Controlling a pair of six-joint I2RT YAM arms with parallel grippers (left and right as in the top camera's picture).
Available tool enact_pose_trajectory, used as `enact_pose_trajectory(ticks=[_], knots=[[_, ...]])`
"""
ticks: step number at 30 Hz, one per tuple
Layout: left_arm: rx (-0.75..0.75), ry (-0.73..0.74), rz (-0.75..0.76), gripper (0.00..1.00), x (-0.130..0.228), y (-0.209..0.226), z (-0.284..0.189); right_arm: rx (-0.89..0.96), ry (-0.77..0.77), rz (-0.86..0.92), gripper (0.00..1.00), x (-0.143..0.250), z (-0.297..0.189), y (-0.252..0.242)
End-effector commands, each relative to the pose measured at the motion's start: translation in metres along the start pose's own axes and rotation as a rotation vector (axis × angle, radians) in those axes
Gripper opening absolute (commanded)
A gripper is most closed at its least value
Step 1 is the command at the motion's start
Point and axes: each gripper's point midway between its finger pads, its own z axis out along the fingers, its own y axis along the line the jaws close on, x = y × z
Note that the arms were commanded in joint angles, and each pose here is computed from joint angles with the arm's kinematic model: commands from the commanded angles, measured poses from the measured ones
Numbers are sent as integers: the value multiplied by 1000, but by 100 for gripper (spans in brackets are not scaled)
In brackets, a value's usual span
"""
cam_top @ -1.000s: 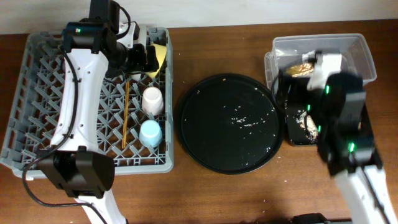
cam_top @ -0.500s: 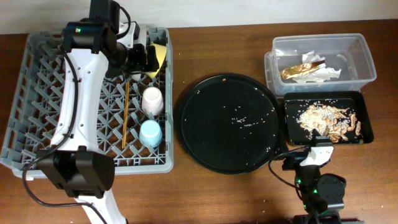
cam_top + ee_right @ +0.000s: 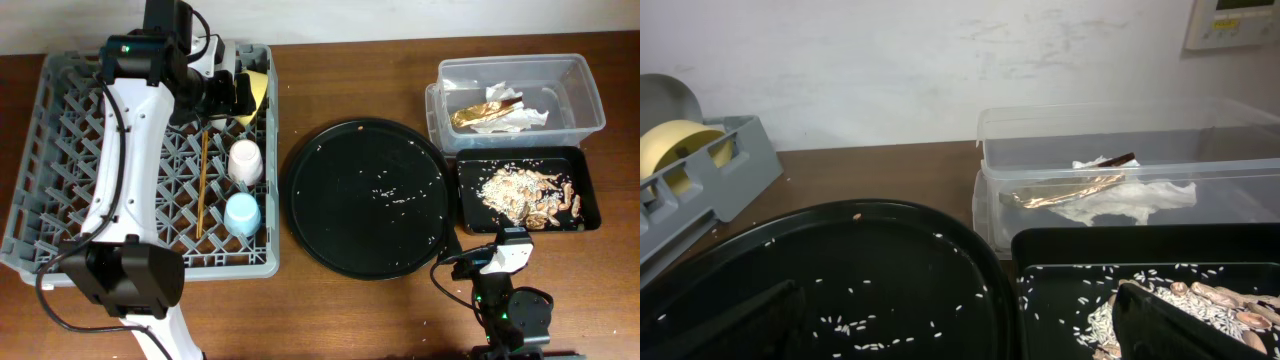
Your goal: Sort waste into correct bins and load items into the dishwasher rack
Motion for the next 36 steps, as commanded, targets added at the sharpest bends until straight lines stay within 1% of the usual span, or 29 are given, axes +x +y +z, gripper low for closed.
enact_pose_trajectory(ticks=[1, 8, 10, 12, 13, 14, 16, 17, 18, 20, 21, 22, 24, 29, 33, 36], knots=[[9, -22, 9, 99, -3, -3, -7, -1, 1, -2, 98, 2, 0, 0], [9, -22, 10, 99, -3, -3, -7, -1, 1, -2, 98, 2, 0, 0], [-42, -23, 8, 99, -3, 6, -8, -1, 1, -2, 98, 2, 0, 0], [-84, -56, 20, 99, -8, 11, -14, -2, 1, -2, 98, 2, 0, 0], [-91, -109, 62, 99, -19, 10, -19, -1, 1, -2, 98, 2, 0, 0], [-84, -201, 127, 99, -36, 3, -29, -2, 1, -2, 98, 2, 0, 0], [-81, -361, 225, 99, -55, -7, -54, -2, 1, -2, 99, 2, 0, 0], [-84, -435, 263, 99, -55, -9, -67, -2, 0, -2, 99, 2, 0, 0], [-94, -472, 267, 99, -53, -8, -73, -2, 0, -2, 98, 2, 0, 0], [-111, -559, 259, 99, -29, 4, -84, -2, 0, -2, 98, 2, 0, 0], [-119, -580, 251, 99, -14, 12, -85, -1, 1, -2, 98, 2, 0, 0], [-128, -601, 242, 99, 1, 20, -85, -1, 1, -2, 98, 2, 0, 0], [-156, -659, 216, 99, 45, 42, -82, -1, 1, -2, 99, 2, 0, 0], [-196, -834, 202, 99, 117, 66, -72, -2, 1, -2, 99, 2, 0, 0], [-221, -934, 196, 99, 161, 82, -48, -2, 0, -2, 99, 2, 0, 0], [-236, -1006, 199, 99, 179, 91, -30, -2, 1, -2, 99, 2, 0, 0]])
